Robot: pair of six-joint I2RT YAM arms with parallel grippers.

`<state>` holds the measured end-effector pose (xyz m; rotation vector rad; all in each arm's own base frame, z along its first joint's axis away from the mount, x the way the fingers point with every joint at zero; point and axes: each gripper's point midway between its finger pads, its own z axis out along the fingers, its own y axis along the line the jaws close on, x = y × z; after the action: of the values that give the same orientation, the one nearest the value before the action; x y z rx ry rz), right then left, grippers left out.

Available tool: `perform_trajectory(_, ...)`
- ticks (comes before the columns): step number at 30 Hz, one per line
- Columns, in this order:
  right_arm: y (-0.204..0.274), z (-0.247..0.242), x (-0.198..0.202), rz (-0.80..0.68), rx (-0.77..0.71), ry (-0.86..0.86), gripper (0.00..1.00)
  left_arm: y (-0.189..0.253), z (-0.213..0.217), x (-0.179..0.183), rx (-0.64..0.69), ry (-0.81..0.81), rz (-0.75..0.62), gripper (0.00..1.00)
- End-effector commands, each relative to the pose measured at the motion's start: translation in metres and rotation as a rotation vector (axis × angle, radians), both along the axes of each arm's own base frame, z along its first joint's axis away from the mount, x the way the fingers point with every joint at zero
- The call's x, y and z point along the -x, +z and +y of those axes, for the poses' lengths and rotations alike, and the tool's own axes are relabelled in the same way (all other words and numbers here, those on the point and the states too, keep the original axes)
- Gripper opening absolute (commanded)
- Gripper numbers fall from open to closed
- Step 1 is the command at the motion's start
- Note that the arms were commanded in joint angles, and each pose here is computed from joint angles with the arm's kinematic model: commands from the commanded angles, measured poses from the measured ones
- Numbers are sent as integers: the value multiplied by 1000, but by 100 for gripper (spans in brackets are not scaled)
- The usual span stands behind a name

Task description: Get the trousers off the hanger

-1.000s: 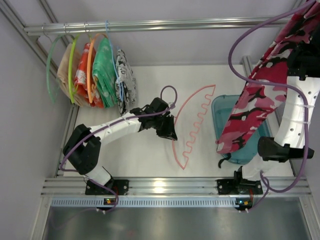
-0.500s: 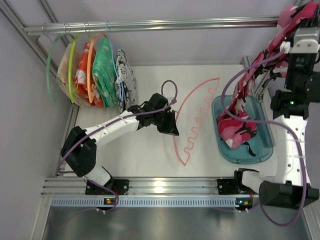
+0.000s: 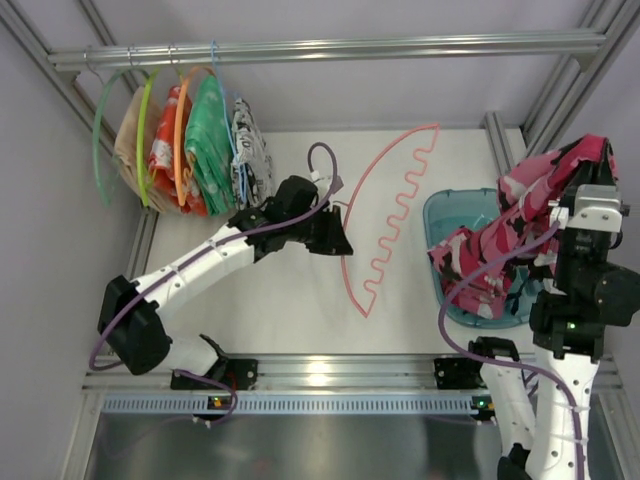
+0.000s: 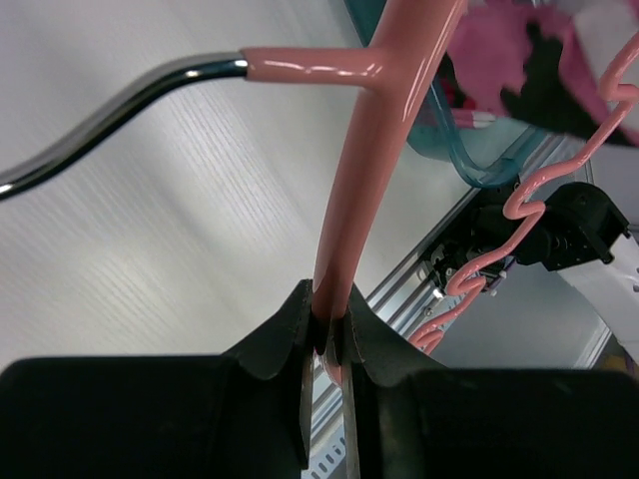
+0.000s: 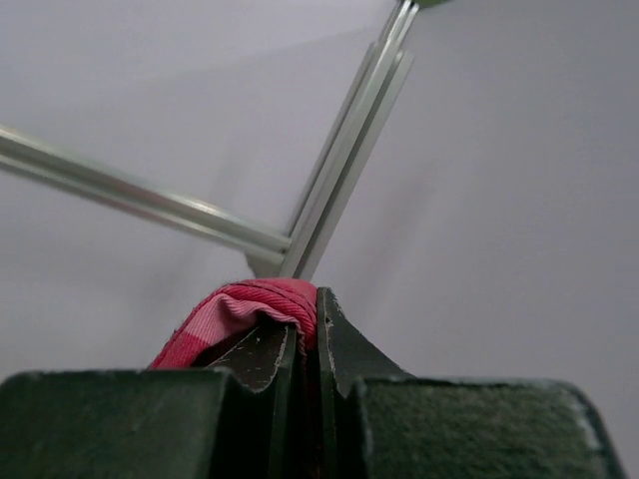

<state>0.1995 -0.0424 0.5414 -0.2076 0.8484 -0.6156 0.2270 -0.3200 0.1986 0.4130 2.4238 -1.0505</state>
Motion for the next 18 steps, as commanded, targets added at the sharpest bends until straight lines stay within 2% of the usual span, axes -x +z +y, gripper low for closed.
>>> perform_trajectory(1, -33, -6, -6, 105, -47, -11, 0, 44, 4, -18, 68, 24, -145, 0)
perform_trajectory(3, -71, -5, -21, 213, -64, 2, 0, 49, 6, -23, 75, 32, -157, 0)
perform_trajectory(7, -120, -8, -52, 337, -112, 19, 0, 55, 3, -25, 92, 29, -153, 0)
perform_trajectory(14, -185, -3, -121, 574, -308, 130, 0, 52, 5, -26, 85, 39, -151, 0)
perform_trajectory(18, -242, 2, -162, 752, -386, 173, 0, 55, 7, -28, 82, 56, -168, 0)
